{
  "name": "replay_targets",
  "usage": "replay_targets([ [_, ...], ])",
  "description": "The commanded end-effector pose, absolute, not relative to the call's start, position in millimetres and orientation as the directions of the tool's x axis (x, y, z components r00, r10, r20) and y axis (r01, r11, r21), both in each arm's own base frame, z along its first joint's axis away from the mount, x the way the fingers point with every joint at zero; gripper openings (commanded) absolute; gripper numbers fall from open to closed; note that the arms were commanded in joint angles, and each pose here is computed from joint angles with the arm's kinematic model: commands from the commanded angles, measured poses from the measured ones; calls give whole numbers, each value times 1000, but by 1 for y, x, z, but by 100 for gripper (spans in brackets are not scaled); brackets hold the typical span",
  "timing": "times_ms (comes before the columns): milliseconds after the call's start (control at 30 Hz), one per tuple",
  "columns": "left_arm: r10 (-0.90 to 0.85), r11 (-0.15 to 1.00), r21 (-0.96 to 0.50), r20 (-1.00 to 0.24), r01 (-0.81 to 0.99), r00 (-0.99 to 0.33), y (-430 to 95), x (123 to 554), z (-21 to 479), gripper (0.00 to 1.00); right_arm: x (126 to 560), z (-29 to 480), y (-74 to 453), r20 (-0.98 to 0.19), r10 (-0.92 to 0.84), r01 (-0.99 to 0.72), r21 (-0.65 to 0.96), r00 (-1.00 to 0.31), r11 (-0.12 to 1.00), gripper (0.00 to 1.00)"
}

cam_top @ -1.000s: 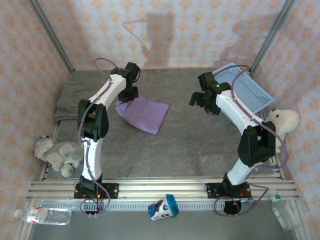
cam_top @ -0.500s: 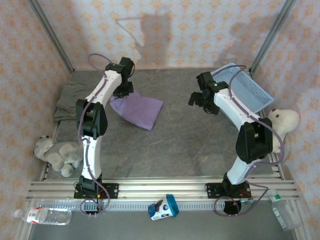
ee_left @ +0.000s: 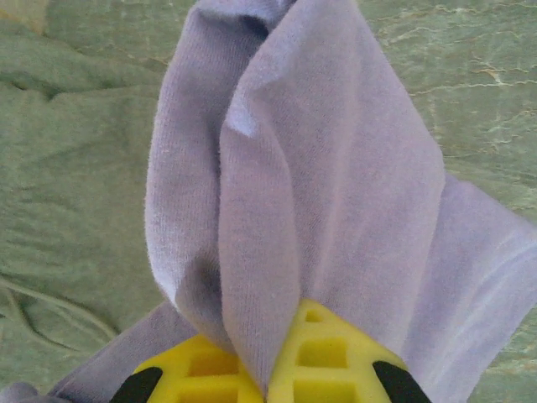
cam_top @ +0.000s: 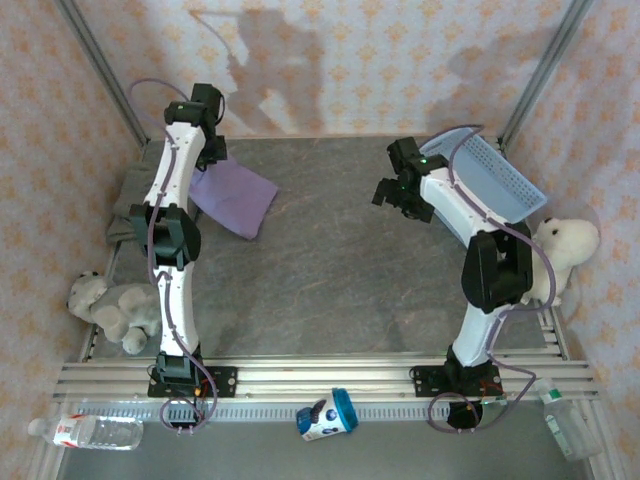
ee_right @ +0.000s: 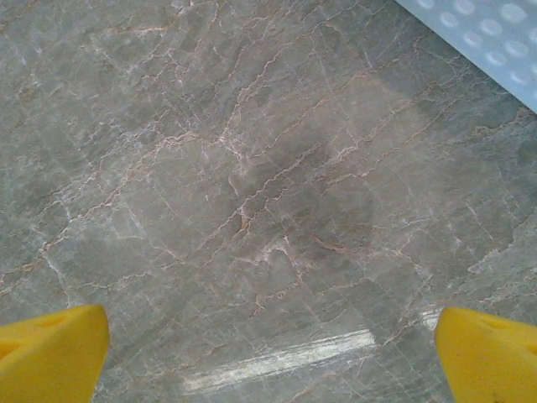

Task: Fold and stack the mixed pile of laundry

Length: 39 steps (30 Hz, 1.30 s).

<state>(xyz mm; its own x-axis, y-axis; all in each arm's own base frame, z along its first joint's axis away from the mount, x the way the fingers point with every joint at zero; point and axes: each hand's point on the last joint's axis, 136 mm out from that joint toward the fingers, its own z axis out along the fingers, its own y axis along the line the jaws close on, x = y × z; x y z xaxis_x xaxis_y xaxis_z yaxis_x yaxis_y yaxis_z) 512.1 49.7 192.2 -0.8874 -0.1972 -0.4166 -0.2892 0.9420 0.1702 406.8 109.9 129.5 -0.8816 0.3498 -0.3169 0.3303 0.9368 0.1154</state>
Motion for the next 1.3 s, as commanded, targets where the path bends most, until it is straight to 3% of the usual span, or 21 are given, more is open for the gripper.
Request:
replay_targets([
  [0,-148,935,226,-450,-272,-881,63,504,223,0,410,128,105,-298,369,359,91,-880,929,99],
  [800,-212,856,257,-616,-448,-759,153,487,297,0,429,120,115,-257,319,312,65,-912,948,99],
  [1167,-349,766,268,-590,-584,-728,225,466,274,2,435,113,118,-247,310,305,61,-918,951,99],
  [1200,-372,742,288,-574,-605,-730,238,463,263,36,436,112,118,-247,310,304,63,-918,951,99],
  [1233,-394,720,306,-558,-623,-730,247,459,254,59,436,111,119,-245,307,301,64,-920,952,99],
  [1267,-421,693,324,-543,-644,-726,258,454,245,71,436,111,119,-242,305,299,63,-921,952,99],
])
